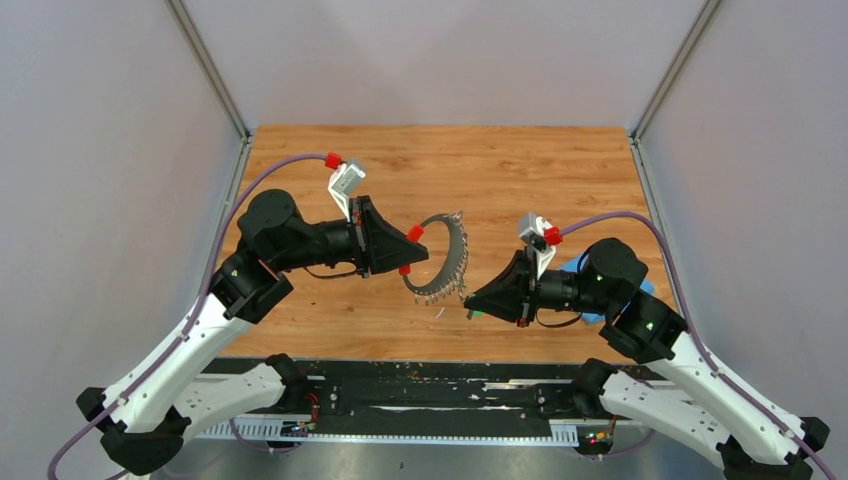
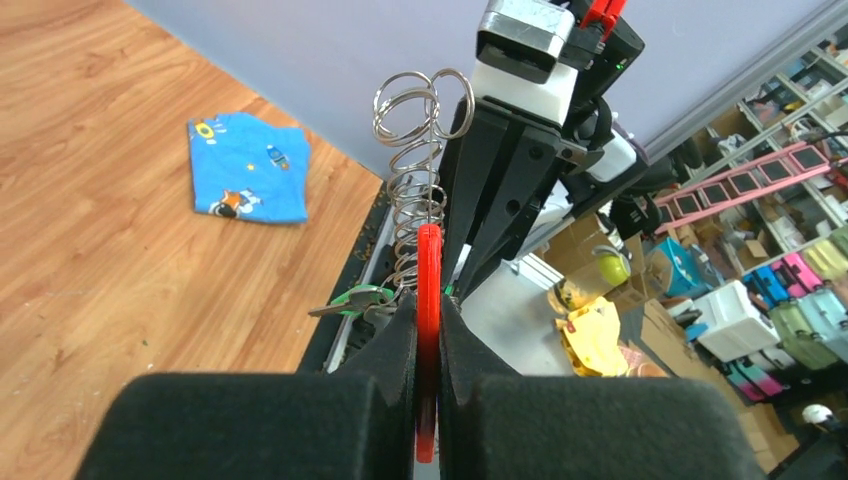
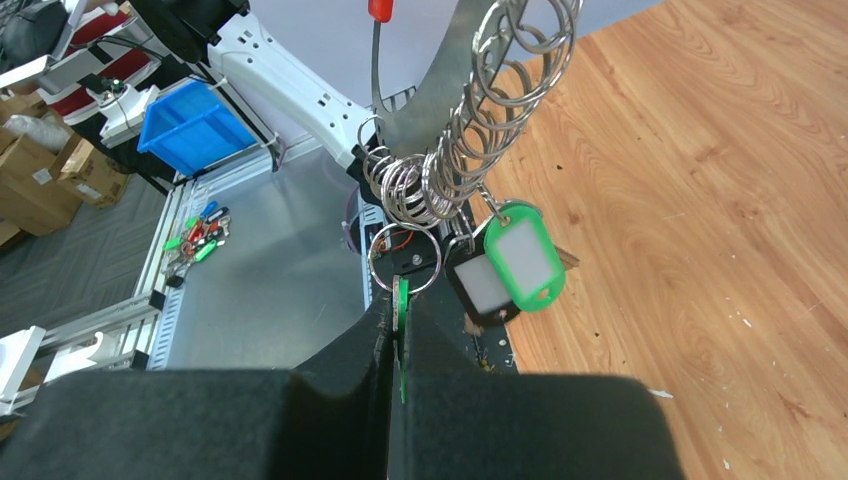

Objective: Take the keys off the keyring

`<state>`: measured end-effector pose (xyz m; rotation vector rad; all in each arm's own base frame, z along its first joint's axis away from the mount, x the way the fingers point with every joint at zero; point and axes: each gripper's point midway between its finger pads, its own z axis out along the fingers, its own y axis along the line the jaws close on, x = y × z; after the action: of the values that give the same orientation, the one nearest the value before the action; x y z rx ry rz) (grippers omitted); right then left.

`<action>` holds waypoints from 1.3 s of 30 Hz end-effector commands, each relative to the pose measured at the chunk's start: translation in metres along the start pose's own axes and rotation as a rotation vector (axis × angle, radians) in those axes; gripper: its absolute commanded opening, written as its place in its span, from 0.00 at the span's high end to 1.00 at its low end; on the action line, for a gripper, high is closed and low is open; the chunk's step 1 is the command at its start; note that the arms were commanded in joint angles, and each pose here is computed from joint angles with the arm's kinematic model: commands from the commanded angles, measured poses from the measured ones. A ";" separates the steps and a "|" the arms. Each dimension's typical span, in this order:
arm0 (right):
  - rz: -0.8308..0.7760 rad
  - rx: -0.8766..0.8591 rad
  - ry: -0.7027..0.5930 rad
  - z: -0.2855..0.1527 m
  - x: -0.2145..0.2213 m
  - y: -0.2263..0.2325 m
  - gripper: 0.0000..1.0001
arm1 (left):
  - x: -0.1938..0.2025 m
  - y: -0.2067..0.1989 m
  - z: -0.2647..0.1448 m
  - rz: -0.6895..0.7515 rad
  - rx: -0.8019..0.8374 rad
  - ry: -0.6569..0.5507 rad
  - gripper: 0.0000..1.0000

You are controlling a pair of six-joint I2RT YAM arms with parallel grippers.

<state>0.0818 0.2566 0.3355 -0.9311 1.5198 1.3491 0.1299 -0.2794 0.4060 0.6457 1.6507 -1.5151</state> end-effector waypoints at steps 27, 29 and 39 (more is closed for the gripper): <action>-0.082 0.023 0.001 -0.010 0.001 0.011 0.99 | -0.006 -0.015 0.008 0.290 0.036 -0.051 1.00; -0.084 0.030 -0.006 -0.012 0.000 0.011 0.99 | -0.007 -0.012 0.008 0.287 0.015 -0.049 1.00; -0.053 0.117 -0.048 -0.018 -0.008 0.001 0.99 | -0.008 -0.007 0.006 0.241 -0.040 -0.019 1.00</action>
<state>0.0829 0.2438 0.3337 -0.8857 1.5151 1.2272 0.1246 -0.2898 0.4005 0.8058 1.5401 -1.3500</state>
